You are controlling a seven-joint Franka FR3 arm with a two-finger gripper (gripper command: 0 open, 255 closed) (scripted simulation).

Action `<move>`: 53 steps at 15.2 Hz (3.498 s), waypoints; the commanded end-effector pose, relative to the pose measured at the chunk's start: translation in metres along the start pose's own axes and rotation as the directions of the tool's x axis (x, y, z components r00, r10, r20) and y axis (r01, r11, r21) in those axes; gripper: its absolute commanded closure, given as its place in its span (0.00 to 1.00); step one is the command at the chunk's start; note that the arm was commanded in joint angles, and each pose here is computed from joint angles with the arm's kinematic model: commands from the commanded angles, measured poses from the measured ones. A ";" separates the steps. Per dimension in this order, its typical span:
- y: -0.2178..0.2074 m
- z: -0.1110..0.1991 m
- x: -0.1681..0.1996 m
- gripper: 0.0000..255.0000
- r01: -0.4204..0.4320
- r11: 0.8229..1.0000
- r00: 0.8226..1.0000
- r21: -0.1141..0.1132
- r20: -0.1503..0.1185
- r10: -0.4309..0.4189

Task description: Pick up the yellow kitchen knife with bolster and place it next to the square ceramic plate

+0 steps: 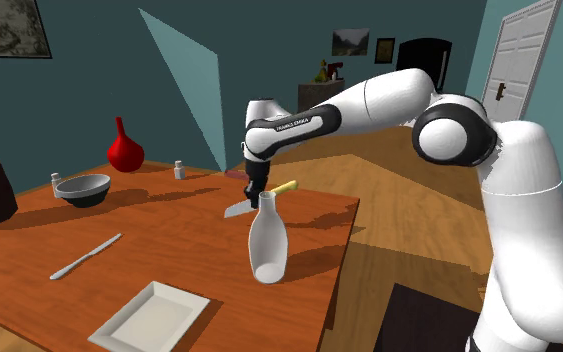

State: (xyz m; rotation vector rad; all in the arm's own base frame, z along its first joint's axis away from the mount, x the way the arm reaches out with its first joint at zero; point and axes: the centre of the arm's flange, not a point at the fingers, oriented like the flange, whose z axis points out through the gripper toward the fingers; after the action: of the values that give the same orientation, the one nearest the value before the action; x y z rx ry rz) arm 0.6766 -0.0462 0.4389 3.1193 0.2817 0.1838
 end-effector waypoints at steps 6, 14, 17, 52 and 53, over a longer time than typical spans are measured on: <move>-0.071 0.015 0.059 1.00 -0.001 1.000 1.000 0.000 0.001 0.001; -0.153 0.030 0.123 1.00 -0.001 1.000 1.000 0.000 0.001 0.001; -0.162 0.042 0.129 1.00 -0.001 1.000 1.000 0.000 0.001 0.001; -0.163 0.059 0.121 0.00 -0.001 1.000 1.000 0.000 0.001 0.001; -0.163 0.059 0.121 0.00 -0.001 1.000 1.000 0.000 0.001 0.001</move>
State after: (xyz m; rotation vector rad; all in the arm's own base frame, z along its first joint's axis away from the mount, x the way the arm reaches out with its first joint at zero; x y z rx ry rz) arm 0.7730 0.1361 0.3918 3.1199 0.2797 0.1832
